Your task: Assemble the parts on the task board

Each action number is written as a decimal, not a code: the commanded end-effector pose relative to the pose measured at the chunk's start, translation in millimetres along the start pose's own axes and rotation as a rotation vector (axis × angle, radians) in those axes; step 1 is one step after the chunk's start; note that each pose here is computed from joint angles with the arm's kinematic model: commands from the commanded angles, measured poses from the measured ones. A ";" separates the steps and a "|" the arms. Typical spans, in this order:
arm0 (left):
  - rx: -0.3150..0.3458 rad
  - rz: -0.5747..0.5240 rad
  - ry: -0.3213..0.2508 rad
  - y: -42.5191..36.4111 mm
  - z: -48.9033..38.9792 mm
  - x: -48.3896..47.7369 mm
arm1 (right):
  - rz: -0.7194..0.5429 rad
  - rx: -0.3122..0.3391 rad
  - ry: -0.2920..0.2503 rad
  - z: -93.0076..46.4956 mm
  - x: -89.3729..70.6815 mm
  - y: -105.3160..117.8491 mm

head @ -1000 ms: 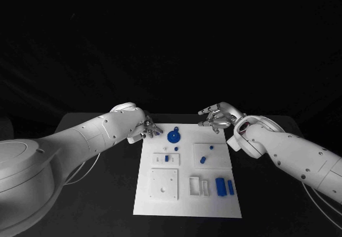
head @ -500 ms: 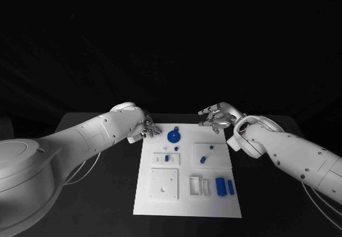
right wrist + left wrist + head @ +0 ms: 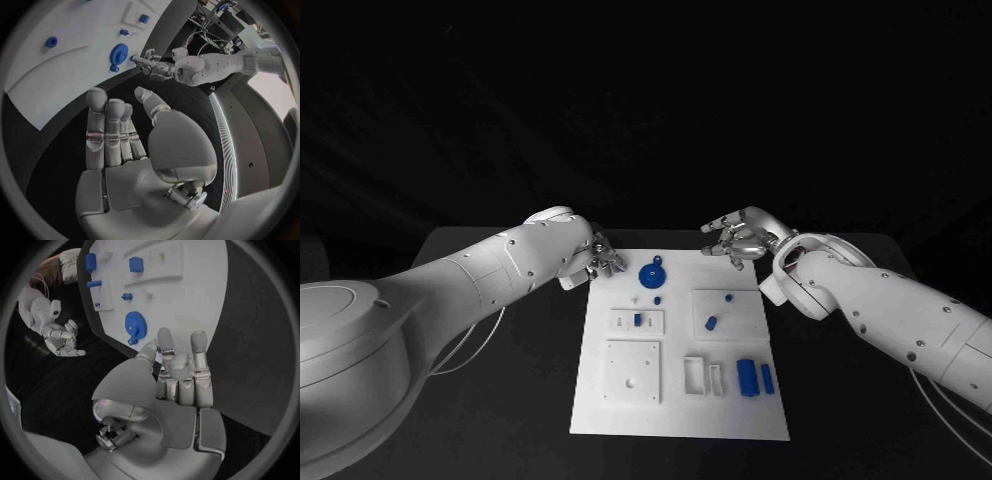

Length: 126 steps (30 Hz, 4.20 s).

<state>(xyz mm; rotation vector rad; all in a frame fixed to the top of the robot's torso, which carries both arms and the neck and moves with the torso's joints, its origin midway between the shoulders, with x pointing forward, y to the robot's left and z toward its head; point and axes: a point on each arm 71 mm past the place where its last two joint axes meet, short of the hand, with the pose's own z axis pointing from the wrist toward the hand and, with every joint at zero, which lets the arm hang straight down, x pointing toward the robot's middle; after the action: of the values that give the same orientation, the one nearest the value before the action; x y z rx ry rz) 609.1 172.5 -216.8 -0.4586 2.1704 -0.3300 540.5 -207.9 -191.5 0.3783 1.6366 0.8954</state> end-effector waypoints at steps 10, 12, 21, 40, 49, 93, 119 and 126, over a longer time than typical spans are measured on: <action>0.025 -0.134 0.034 2.2 -10.0 4.6 | -0.007 0.005 0.017 -1.2 -1.3 -3.0; 0.032 -0.142 0.041 3.2 -13.9 5.8 | -0.008 0.008 0.016 -1.6 -2.2 -4.2; 0.069 -0.125 0.063 7.6 -37.5 16.8 | -0.014 0.028 0.008 -2.5 -6.4 -12.3; 0.108 0.089 0.066 11.5 -68.6 71.0 | -0.014 0.049 0.005 1.1 -2.1 -21.8; 0.101 0.101 0.066 18.7 -64.8 91.5 | -0.015 0.047 0.009 2.0 0.2 -21.1; 0.105 0.163 0.000 18.4 -51.8 107.2 | -0.017 0.045 0.014 1.3 0.7 -21.0; 0.107 0.215 0.010 18.8 -48.8 114.5 | -0.017 0.047 0.019 0.2 0.9 -22.2; 0.106 0.226 0.021 19.2 -49.5 116.5 | -0.018 0.048 0.019 -0.4 0.7 -22.9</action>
<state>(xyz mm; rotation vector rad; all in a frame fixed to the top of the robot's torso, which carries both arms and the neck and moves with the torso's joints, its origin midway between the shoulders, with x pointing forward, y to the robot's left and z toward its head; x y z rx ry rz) 503.3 143.1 -274.2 -0.1801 2.1626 -0.3363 545.8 -224.3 -208.2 0.4091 1.6686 0.8410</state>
